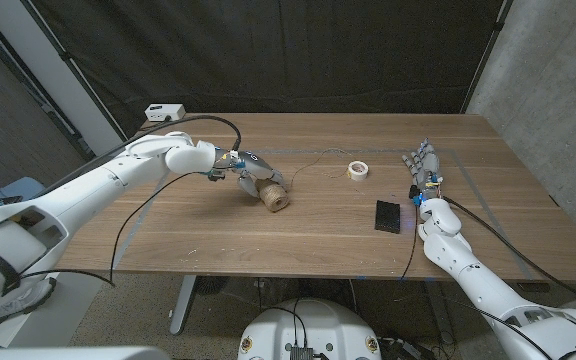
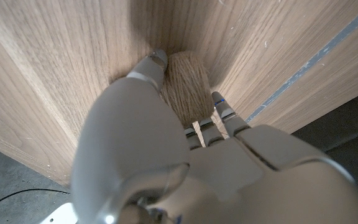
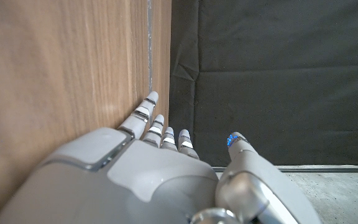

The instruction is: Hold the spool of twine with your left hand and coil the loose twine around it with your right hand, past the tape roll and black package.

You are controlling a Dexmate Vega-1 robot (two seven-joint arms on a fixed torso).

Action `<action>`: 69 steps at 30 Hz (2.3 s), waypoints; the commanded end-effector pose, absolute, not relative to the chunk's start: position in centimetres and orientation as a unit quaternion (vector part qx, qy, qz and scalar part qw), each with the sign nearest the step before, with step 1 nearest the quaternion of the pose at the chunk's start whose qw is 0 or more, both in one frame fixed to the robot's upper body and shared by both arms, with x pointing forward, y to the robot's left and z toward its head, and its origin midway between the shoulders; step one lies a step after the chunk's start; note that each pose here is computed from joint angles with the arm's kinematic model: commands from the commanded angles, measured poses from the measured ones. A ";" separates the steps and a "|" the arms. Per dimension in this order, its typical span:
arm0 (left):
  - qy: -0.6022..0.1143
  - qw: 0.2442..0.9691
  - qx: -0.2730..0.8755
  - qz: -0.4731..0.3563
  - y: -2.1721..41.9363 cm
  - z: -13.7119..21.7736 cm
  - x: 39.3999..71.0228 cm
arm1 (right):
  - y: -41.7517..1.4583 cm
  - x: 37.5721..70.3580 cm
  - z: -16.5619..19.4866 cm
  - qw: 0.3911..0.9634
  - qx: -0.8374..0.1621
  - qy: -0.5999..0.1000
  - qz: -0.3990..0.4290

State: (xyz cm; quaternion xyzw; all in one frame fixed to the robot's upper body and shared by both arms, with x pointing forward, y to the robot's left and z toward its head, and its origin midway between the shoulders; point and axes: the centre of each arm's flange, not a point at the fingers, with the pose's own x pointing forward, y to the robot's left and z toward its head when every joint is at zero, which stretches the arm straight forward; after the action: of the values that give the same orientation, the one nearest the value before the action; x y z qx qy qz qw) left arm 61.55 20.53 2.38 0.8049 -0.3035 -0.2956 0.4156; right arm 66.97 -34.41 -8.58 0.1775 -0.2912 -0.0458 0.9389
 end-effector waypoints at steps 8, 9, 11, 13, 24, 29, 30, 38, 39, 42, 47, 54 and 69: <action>-0.330 0.418 0.799 -0.280 20.4 2.9 61.1 | -33.9 67.0 -8.7 0.940 0.177 -0.288 -0.040; -0.331 0.419 0.798 -0.279 20.5 2.9 61.0 | -33.9 67.0 -8.7 0.941 0.176 -0.288 -0.040; -0.332 0.420 0.797 -0.278 20.5 3.0 61.0 | -33.8 66.9 -8.6 0.941 0.175 -0.288 -0.039; -0.333 0.422 0.796 -0.277 20.6 3.0 61.0 | -33.7 66.9 -8.6 0.941 0.173 -0.288 -0.038; -0.334 0.430 0.793 -0.274 21.0 3.6 61.0 | -33.3 67.0 -8.3 0.942 0.170 -0.286 -0.036; -0.337 0.434 0.791 -0.270 21.1 4.0 61.0 | -33.2 67.0 -8.1 0.943 0.167 -0.286 -0.036; -0.337 0.436 0.790 -0.270 21.1 4.1 61.1 | -33.2 67.0 -8.1 0.943 0.166 -0.286 -0.035; -0.338 0.444 0.785 -0.270 21.1 4.7 61.1 | -33.2 67.1 -7.8 0.944 0.163 -0.285 -0.034; -0.339 0.444 0.784 -0.271 21.1 4.8 61.1 | -33.2 67.1 -7.8 0.944 0.163 -0.285 -0.034; -0.344 0.446 0.781 -0.269 20.9 5.1 61.0 | -33.3 67.2 -7.8 0.945 0.159 -0.284 -0.034; -0.348 0.449 0.777 -0.271 20.4 5.7 60.9 | -33.6 67.0 -7.6 0.949 0.129 -0.286 -0.034; -0.349 0.448 0.777 -0.273 19.9 5.9 60.9 | -34.1 66.5 -7.1 0.949 0.109 -0.293 -0.038; -0.354 0.447 0.774 -0.275 19.3 6.0 61.0 | -33.7 65.0 -5.3 0.946 0.062 -0.317 -0.031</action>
State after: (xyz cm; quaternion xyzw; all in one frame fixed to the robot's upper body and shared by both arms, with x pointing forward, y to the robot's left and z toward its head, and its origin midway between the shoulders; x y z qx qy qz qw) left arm 61.01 19.77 5.80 0.7763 -0.3500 -0.2729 0.4476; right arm 65.91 -34.07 -6.39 0.0973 -0.3029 -0.0367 0.9473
